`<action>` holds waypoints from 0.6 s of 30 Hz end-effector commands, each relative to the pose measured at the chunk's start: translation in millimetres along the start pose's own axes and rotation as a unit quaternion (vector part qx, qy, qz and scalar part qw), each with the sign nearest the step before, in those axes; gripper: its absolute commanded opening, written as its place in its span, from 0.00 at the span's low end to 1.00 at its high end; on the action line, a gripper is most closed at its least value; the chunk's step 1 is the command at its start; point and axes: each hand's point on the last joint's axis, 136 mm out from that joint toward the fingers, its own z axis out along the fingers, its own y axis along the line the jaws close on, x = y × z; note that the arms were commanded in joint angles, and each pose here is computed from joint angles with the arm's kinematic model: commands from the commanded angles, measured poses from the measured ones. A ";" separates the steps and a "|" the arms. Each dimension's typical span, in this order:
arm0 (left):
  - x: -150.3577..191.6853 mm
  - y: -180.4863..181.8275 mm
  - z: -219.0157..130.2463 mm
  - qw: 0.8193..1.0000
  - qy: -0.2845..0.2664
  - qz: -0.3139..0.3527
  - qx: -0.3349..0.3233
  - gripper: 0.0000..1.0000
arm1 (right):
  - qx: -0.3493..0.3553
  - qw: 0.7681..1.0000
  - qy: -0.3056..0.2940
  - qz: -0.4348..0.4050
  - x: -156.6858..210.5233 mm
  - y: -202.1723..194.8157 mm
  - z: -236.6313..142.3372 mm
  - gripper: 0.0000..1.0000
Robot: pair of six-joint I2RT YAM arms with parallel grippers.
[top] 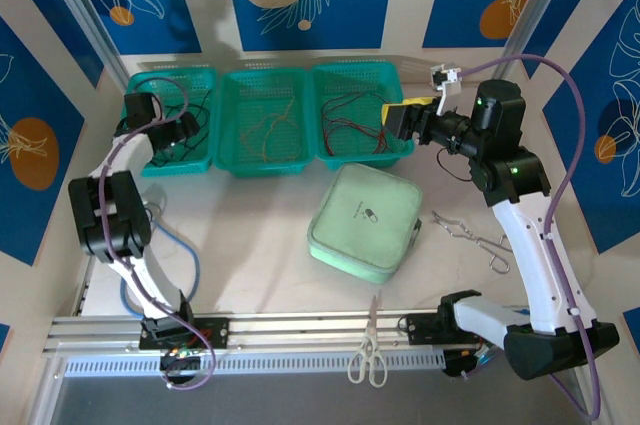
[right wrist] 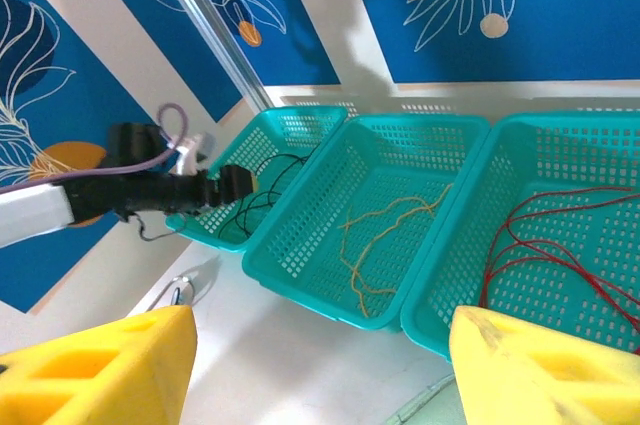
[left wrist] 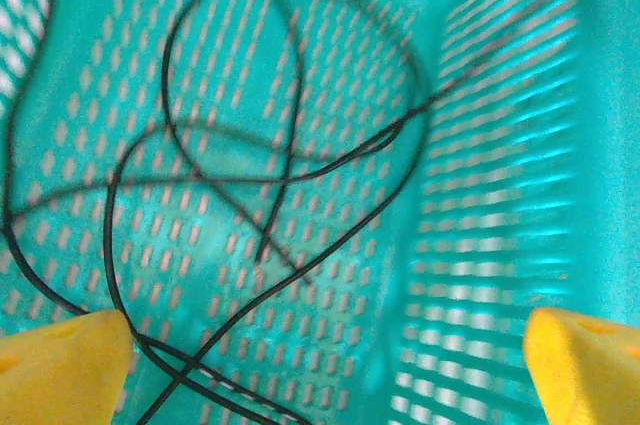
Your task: Untangle the cables
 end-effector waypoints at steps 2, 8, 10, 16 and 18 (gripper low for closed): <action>-48.2 -46.5 -58.5 0.990 -0.116 0.079 0.001 0.99 | 0.012 1.000 0.001 0.009 5.7 -9.7 -3.4 0.68; -50.0 -75.0 -104.3 0.981 -0.167 0.087 0.044 0.99 | 0.053 0.998 -0.005 0.027 17.2 -37.7 -7.2 0.81; -37.9 -86.8 -117.5 0.975 -0.185 0.094 0.077 0.99 | 0.085 0.996 -0.017 0.032 24.9 -56.3 -9.1 0.99; 34.3 -95.2 -138.7 0.967 -0.202 0.080 0.134 0.99 | 0.160 0.985 -0.017 0.064 71.9 -116.1 -0.8 0.99; 62.9 -100.4 -138.6 0.960 -0.211 0.118 0.141 0.99 | 0.209 0.976 -0.027 0.054 96.0 -144.0 4.6 0.99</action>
